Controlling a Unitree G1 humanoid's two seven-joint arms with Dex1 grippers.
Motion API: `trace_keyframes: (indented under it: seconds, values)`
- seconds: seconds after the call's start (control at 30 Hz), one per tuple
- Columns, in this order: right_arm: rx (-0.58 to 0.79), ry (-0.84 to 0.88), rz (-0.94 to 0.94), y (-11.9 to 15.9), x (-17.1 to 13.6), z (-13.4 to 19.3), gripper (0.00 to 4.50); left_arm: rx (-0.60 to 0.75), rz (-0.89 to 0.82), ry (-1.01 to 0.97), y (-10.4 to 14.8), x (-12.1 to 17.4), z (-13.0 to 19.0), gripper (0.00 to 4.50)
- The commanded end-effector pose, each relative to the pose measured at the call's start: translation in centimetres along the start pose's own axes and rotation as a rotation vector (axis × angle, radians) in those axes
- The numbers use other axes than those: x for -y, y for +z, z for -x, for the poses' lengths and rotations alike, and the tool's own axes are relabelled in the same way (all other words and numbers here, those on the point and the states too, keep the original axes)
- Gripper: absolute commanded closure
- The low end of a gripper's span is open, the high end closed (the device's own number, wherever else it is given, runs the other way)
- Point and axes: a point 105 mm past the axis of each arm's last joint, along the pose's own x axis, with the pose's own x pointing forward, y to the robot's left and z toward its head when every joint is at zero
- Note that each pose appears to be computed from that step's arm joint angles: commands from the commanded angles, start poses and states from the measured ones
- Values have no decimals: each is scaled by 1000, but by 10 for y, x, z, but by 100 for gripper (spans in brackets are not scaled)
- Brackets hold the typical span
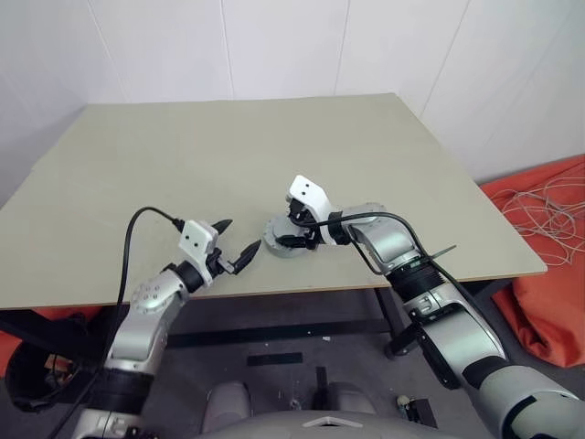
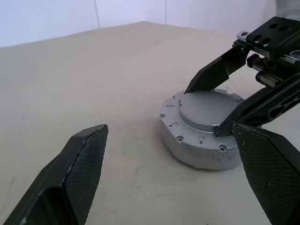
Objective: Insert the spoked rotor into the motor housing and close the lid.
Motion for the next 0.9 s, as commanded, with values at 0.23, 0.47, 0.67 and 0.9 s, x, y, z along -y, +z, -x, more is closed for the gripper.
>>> trace_keyframes:
  seconds: [0.23,0.47,0.67,0.9]
  values:
    - [-38,1,-8,-8,-5,-5,136,-3,-10,-112,9,-17,-24,329]
    - [-33,2,-8,-6,-6,-6,136,-50,1,-239,0,-6,-35,450]
    - [-29,3,-6,-4,-7,-7,136,-57,2,-314,4,-1,-48,450]
    - [-22,3,-10,-2,-10,-9,136,-48,-11,-362,12,4,-64,450]
